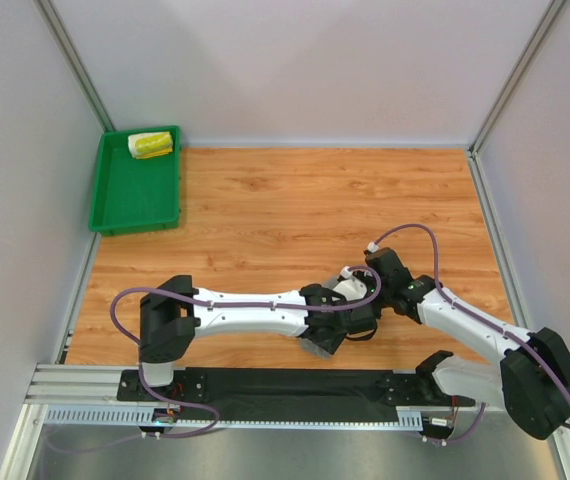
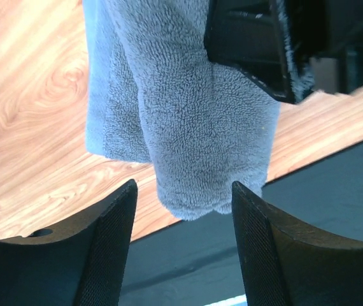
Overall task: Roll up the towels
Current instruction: Roll the towel
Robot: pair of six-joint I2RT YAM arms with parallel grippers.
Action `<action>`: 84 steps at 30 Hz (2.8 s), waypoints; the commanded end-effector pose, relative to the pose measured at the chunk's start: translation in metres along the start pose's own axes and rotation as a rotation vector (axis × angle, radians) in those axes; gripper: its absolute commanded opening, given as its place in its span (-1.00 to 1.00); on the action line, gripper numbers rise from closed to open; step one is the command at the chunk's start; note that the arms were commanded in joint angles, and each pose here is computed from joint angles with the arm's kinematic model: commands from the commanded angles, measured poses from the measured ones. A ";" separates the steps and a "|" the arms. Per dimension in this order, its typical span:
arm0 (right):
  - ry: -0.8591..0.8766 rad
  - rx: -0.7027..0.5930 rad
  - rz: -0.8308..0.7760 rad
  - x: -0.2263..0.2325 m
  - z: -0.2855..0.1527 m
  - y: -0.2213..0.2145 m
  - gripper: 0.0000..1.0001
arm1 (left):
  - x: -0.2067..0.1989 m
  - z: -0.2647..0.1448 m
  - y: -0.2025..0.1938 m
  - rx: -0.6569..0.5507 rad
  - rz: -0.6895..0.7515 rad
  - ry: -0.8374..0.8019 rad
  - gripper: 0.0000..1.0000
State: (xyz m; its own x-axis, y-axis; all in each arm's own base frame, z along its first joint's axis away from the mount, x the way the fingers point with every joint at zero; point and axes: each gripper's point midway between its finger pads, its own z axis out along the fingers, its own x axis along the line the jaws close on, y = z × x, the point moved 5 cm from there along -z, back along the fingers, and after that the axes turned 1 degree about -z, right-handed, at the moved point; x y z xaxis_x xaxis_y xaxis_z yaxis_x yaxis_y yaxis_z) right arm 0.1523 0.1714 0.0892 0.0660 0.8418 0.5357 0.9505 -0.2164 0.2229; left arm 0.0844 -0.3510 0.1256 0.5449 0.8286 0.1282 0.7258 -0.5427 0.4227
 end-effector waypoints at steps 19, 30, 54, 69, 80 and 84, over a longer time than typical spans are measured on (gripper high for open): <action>-0.022 0.015 -0.029 0.003 -0.005 0.001 -0.46 | -0.027 0.012 -0.003 -0.024 0.024 -0.131 0.34; -0.016 0.021 -0.029 0.007 -0.008 0.002 -0.46 | -0.036 0.051 -0.032 0.070 0.045 -0.143 0.35; -0.011 0.032 -0.067 0.012 -0.019 0.002 -0.20 | -0.020 0.057 -0.035 0.092 0.080 -0.190 -0.67; -0.120 -0.036 -0.170 0.021 -0.051 0.032 0.71 | 0.046 0.033 0.007 0.120 -0.171 -0.566 -1.00; -0.003 -0.091 -0.193 0.041 -0.071 0.044 0.76 | 0.089 0.049 0.026 0.256 -0.428 -0.833 -1.00; 0.084 -0.076 -0.167 0.050 -0.057 0.044 0.77 | 0.114 0.054 0.035 0.246 -0.516 -0.880 -1.00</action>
State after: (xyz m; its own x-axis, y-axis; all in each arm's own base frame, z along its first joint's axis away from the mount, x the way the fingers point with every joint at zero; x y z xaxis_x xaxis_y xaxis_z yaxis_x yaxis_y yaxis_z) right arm 0.1741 0.1619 0.1663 -0.0737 0.8793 0.4706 0.9271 -0.1135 0.3572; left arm 0.1870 -0.2913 0.1065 0.2576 0.6681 -0.6980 0.9576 -0.2729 0.0922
